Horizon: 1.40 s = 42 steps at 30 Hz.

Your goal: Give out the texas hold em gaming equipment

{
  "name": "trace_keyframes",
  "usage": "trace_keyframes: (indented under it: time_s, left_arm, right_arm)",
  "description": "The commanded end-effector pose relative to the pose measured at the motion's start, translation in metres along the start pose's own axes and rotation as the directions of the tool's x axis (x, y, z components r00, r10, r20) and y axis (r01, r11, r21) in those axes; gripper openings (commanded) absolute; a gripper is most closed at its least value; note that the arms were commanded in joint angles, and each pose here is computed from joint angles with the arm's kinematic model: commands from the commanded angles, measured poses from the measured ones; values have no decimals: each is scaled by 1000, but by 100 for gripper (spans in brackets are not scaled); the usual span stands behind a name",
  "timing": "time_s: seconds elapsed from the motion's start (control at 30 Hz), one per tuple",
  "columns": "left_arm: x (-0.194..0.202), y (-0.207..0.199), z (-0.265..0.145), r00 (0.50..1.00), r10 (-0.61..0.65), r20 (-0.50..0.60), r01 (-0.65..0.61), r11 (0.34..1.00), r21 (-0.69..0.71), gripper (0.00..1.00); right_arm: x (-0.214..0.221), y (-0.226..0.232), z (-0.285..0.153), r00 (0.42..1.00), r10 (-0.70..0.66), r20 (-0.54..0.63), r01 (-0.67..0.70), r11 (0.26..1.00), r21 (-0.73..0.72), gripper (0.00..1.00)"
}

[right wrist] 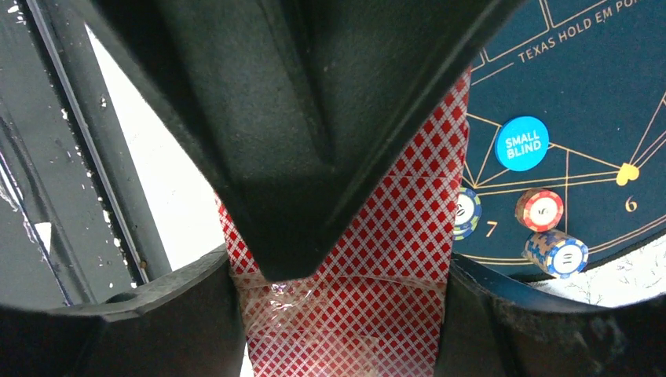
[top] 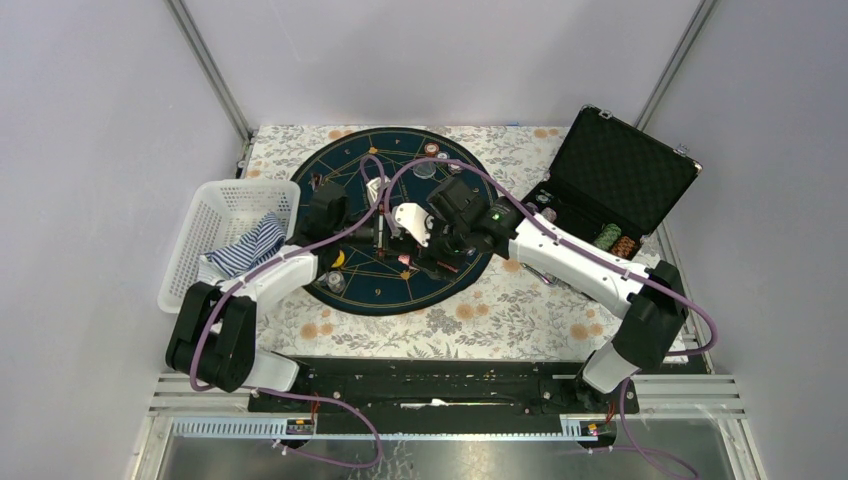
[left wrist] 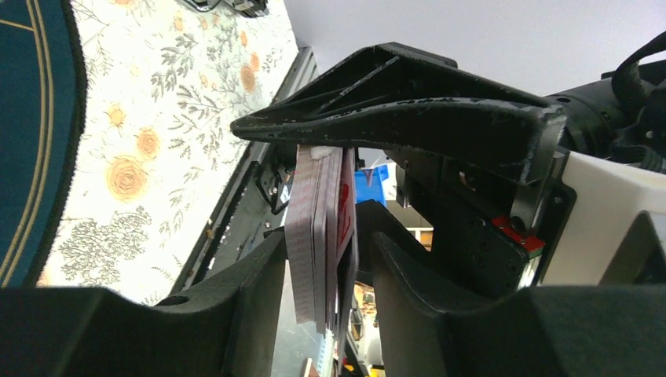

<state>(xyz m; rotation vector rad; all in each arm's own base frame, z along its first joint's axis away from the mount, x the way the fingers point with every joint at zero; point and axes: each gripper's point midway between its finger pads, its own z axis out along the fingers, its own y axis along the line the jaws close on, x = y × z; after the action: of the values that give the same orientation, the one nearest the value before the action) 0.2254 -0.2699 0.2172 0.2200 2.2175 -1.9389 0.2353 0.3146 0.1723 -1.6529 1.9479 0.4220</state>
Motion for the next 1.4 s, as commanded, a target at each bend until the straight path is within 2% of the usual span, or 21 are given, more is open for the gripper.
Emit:
trace_keyframes:
  time_s: [0.0,0.13,0.4,0.5,0.67,0.73,0.83,0.93,1.23,1.37]
  left_arm:
    - [-11,-11,-9,995,100,21,-100,995,-15,49]
    - [-14,-5,-17,995,92,44,-91,995,-35,47]
    - [-19,6,-26,993,105,55,-100,991,-91,28]
    - [-20,7,-28,992,110,56,-104,989,-101,24]
    - [-21,3,-30,991,121,62,-116,989,-87,25]
    - [-21,2,-31,990,126,61,-121,989,-84,29]
    - [-21,0,-31,989,133,61,-128,988,-80,42]
    - [-21,-2,-30,987,148,60,-143,987,-79,45]
    - [-27,2,-39,983,162,85,-153,983,-104,20]
    - [-30,-2,-43,978,181,101,-170,980,-105,16]
  right_arm:
    - [-13,-3,-9,999,4,53,-6,999,42,32]
    - [-14,-3,-12,997,16,80,-20,998,53,27]
    - [-12,-6,-17,993,45,107,-51,997,52,19]
    - [-12,-6,-20,991,54,121,-61,997,50,18]
    - [-9,-7,-20,991,60,121,-66,997,50,16]
    - [-8,-7,-20,991,62,121,-68,997,48,15]
    - [-9,-7,-19,990,63,124,-69,997,46,15]
    - [-11,-7,-18,989,68,130,-74,996,44,14]
    - [-5,-11,-20,988,84,128,-92,994,57,13]
    - [-1,-12,-21,987,90,130,-98,993,62,12]
